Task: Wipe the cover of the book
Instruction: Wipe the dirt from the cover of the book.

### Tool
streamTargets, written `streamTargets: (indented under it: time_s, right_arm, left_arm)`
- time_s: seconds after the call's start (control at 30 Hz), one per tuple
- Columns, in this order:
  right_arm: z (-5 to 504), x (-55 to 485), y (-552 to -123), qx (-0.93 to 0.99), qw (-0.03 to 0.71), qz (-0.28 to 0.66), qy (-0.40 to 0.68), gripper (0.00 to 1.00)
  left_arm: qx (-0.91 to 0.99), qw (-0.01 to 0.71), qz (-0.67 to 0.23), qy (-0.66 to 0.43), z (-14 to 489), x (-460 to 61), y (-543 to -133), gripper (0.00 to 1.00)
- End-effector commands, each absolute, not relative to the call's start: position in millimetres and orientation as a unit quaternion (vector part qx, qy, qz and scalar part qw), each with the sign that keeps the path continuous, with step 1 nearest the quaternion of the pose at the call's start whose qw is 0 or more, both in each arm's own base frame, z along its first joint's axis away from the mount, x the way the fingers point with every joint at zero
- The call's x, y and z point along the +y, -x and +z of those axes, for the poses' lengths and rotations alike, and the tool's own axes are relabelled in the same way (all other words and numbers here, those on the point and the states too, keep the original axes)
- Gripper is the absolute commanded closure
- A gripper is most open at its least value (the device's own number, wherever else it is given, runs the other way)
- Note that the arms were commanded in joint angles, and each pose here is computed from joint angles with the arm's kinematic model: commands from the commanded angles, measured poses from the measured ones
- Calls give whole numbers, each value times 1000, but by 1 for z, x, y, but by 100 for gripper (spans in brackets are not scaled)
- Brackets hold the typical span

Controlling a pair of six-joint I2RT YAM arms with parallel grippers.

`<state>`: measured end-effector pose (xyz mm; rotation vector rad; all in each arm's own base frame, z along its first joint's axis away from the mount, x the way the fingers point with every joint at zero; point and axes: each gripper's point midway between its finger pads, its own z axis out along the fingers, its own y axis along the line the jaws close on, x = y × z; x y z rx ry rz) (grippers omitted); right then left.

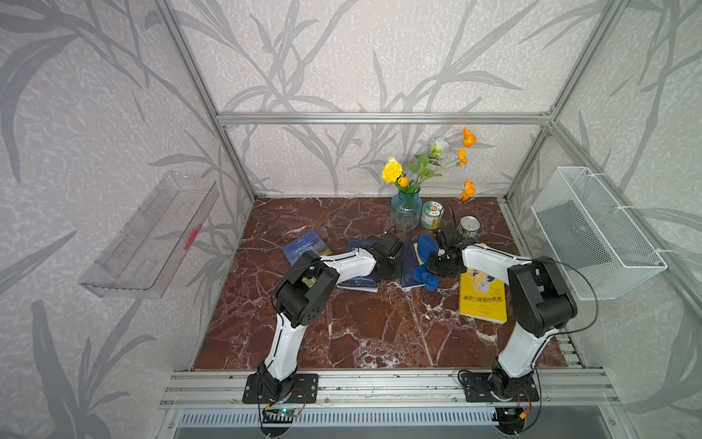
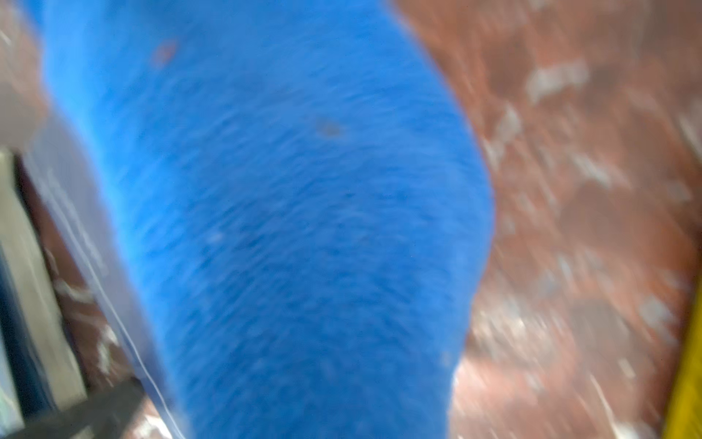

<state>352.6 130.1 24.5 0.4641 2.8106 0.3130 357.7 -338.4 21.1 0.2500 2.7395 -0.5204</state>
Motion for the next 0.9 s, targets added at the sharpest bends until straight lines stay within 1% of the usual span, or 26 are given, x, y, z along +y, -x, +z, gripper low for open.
streamTargets:
  time_s: [0.0,0.17,0.27,0.37,0.47,0.63,0.77,0.87]
  right_arm:
    - [19,118,-316,978,104,79,-164,90]
    - [71,121,-319,973,163,83,-139,90]
    - [103,124,-327,964,206,102,-134,90]
    - [121,128,-335,959,235,114,-114,90]
    - [127,130,-342,958,241,114,-104,90]
    - [130,135,-348,960,236,117,-96,90]
    - [128,112,-343,961,229,98,-119,90]
    - [124,83,-332,957,218,96,-164,90]
  left_arm:
    - [980,121,-130,-95,-7,-313,-332,97]
    - [979,125,-132,-96,-5,-313,-331,92]
    - [978,126,-137,-95,-4,-314,-331,86]
    - [976,130,-143,-95,-1,-315,-331,79]
    - [975,135,-151,-96,2,-316,-331,76]
    - [972,144,-159,-100,8,-317,-331,76]
    - [967,163,-164,-104,20,-316,-332,73]
    - [962,187,-168,-106,32,-314,-331,71]
